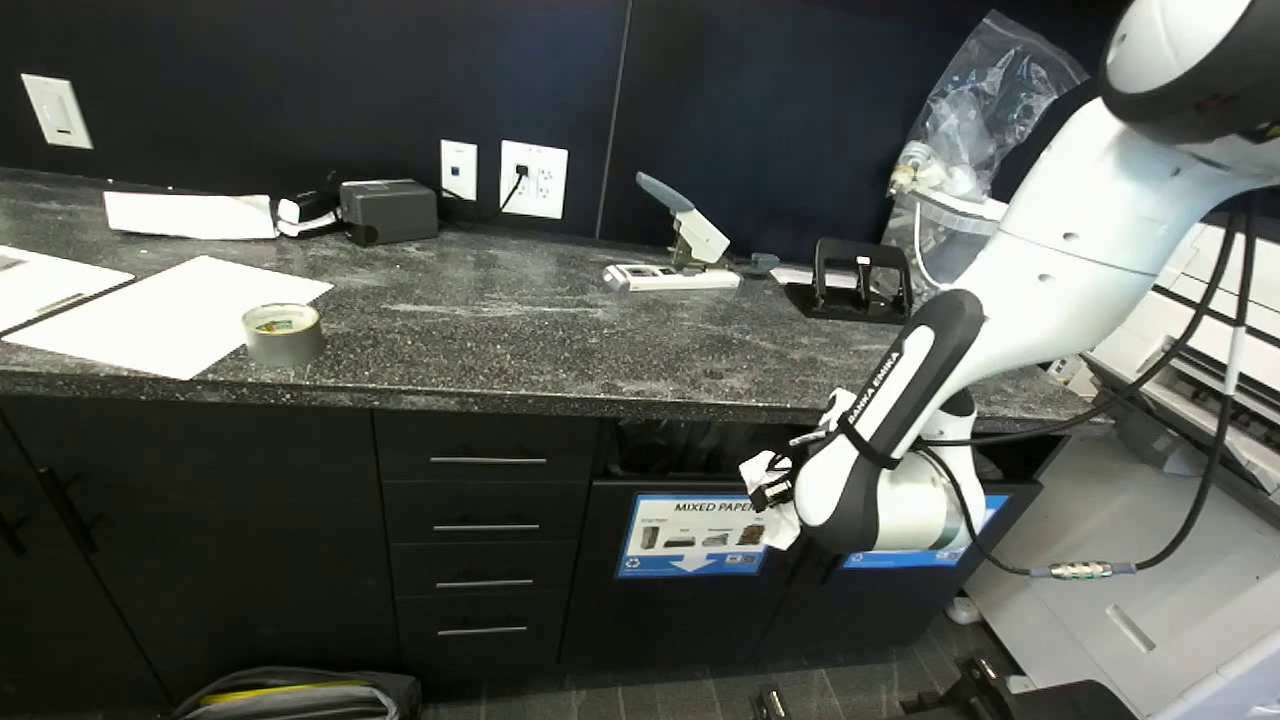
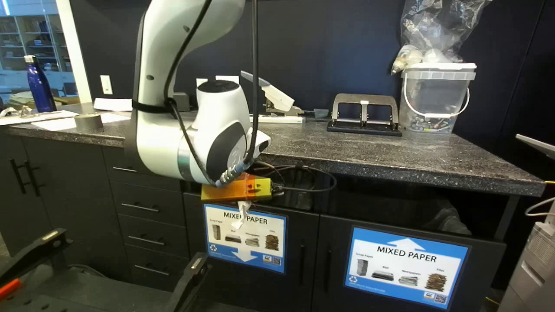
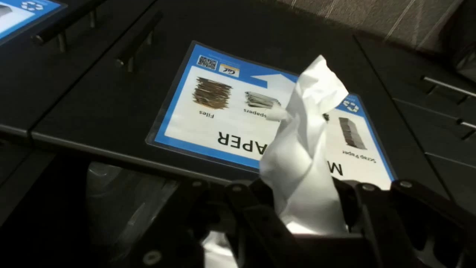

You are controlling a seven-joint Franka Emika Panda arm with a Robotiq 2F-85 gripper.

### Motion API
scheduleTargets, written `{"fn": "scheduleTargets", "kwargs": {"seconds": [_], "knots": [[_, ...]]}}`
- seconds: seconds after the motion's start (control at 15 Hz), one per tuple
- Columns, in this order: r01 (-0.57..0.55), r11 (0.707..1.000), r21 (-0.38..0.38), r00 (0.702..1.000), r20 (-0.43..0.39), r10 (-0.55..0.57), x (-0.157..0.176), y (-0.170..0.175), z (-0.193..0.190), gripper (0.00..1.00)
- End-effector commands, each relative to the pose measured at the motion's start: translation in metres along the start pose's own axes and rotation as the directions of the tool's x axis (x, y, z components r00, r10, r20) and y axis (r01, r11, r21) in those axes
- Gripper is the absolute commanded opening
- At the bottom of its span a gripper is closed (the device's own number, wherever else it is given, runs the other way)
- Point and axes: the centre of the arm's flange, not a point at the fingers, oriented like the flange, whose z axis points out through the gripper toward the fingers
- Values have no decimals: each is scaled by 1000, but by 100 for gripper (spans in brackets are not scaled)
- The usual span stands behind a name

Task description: Put the tissue into the rubbish bin.

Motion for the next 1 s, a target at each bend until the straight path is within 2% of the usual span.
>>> {"fn": "scheduleTargets", "kwargs": {"seconds": [0.0,0.27,0.93], "knots": [[-51,998,-39,991,-123,46,6,4,30,13],[-99,994,-41,974,-210,89,19,4,52,13],[-196,980,-25,936,-302,179,44,2,107,13]]}}
